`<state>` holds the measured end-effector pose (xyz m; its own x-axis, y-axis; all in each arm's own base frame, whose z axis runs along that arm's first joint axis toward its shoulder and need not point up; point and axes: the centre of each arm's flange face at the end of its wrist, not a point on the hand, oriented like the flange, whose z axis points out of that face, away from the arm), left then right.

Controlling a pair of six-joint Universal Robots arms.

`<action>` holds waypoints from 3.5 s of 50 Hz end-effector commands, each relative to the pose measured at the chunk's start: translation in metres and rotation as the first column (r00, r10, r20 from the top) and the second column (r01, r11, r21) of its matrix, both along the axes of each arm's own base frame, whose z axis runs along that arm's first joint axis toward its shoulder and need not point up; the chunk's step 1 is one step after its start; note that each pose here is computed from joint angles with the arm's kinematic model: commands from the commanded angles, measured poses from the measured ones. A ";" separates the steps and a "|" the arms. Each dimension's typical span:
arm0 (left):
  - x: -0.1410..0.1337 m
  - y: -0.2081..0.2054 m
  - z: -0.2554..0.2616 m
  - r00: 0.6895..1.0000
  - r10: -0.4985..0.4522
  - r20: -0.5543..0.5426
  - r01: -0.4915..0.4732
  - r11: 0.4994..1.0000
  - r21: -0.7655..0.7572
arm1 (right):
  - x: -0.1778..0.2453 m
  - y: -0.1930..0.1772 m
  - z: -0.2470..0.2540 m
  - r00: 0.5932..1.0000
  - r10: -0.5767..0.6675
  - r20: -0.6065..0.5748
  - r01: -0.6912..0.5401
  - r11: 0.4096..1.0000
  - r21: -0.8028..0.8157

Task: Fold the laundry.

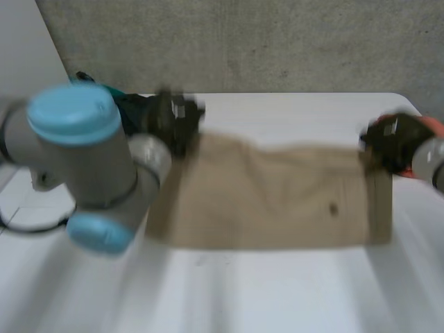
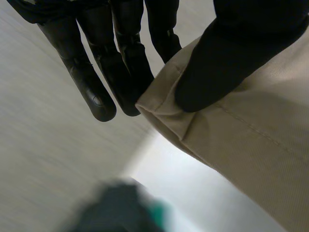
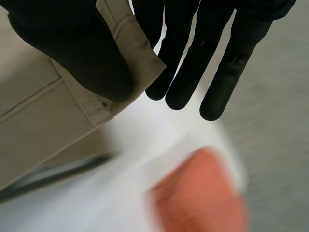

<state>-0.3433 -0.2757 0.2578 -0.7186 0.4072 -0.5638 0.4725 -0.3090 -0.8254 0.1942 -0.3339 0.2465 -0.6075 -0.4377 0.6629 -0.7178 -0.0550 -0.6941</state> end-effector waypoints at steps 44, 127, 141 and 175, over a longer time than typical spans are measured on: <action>0.041 0.043 -0.105 0.998 0.033 0.046 -0.044 0.964 0.262 | 0.030 0.018 -0.089 0.999 0.030 0.035 -0.034 0.992 0.118; 0.002 -0.040 -0.151 0.975 -0.221 0.004 0.208 0.923 0.323 | -0.035 0.106 -0.070 0.999 0.034 -0.020 -0.024 0.929 0.370; 0.038 -0.003 -0.124 0.994 -0.001 0.109 -0.040 0.928 0.371 | -0.035 0.106 -0.069 0.999 0.034 -0.021 -0.024 0.930 0.367; 0.058 0.076 -0.074 0.997 0.012 0.077 -0.042 0.918 0.394 | -0.036 0.101 -0.069 1.000 0.011 0.003 -0.011 0.940 0.342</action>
<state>-0.2869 -0.2240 0.1882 -0.7214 0.5303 -0.4454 0.5461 0.0401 -0.8367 0.1589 -0.2307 0.1770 -0.5974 -0.6556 0.4619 -0.7204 0.1857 -0.6683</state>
